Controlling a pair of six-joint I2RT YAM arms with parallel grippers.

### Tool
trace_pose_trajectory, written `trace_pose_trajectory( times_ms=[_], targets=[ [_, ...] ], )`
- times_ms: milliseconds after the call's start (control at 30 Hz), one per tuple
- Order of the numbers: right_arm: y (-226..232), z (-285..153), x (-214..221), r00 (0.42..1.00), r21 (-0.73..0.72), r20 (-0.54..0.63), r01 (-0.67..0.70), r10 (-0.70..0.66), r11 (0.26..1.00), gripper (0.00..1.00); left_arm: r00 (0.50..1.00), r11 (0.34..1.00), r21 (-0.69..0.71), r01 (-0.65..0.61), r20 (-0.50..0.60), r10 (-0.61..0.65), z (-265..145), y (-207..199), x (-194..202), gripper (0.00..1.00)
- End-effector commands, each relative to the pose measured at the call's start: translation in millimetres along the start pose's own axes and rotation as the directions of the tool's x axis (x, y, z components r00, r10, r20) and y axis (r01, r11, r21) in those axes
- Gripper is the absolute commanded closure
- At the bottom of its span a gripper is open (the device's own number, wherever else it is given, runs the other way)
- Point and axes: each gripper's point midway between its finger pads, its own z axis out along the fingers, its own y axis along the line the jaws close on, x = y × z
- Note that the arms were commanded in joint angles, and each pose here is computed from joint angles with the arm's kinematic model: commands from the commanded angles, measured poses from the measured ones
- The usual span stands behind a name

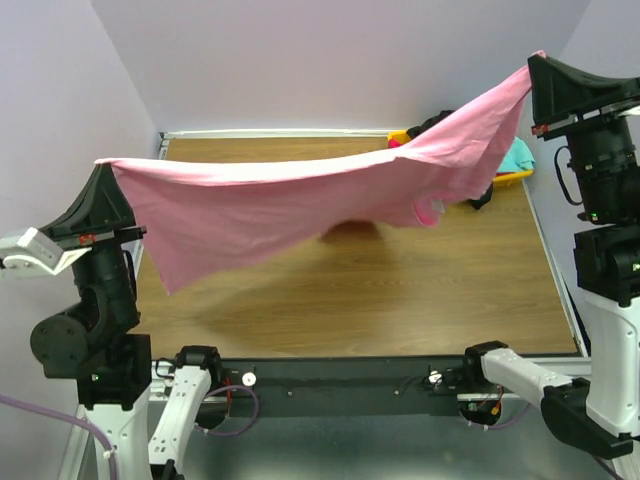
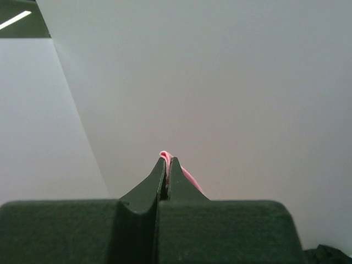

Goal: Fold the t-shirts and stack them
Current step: Flatten the tshirt out

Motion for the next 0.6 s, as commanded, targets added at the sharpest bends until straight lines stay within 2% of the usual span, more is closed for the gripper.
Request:
trace_pose_trajectory(
  times_ms=[0,133,200,233,267,367,500,567],
  targets=[
    [2,15,-6,1.0,-0.018,0.008,0.024,-0.024,1.0,1.0,1.0,1.0,0.001,-0.002,0.005,0.002,-11,-2,-16,1.0],
    [6,28,-24,0.999,-0.028,0.042,0.029,-0.028,0.999,1.0,1.0,1.0,-0.014,-0.012,-0.024,0.012,-5,-1,-10,1.0],
    [1,44,-16,0.999,-0.024,0.031,0.032,-0.031,0.999,0.99,0.999,0.999,-0.034,-0.015,-0.036,0.013,0,3,-4,1.0],
    [6,46,-30,0.997,-0.035,0.062,0.037,-0.035,0.999,0.99,0.999,0.999,-0.048,-0.014,-0.041,0.012,3,6,-1,1.0],
    [1,60,-18,0.999,-0.031,0.042,0.035,-0.034,0.999,0.99,0.999,0.999,-0.05,-0.014,-0.042,0.012,5,6,1,1.0],
    [5,73,-21,0.998,-0.057,0.052,0.036,-0.033,0.998,0.99,0.999,0.998,-0.065,-0.014,-0.04,0.011,13,10,9,1.0],
    [-7,99,22,1.0,-0.057,-0.024,0.017,-0.018,0.998,0.99,0.995,0.99,-0.133,-0.036,-0.094,0.023,27,29,51,1.0],
    [-20,118,63,0.996,-0.041,-0.094,0.001,-0.005,0.999,1.0,0.989,0.983,-0.174,-0.057,-0.146,0.032,36,41,81,1.0]
  ],
)
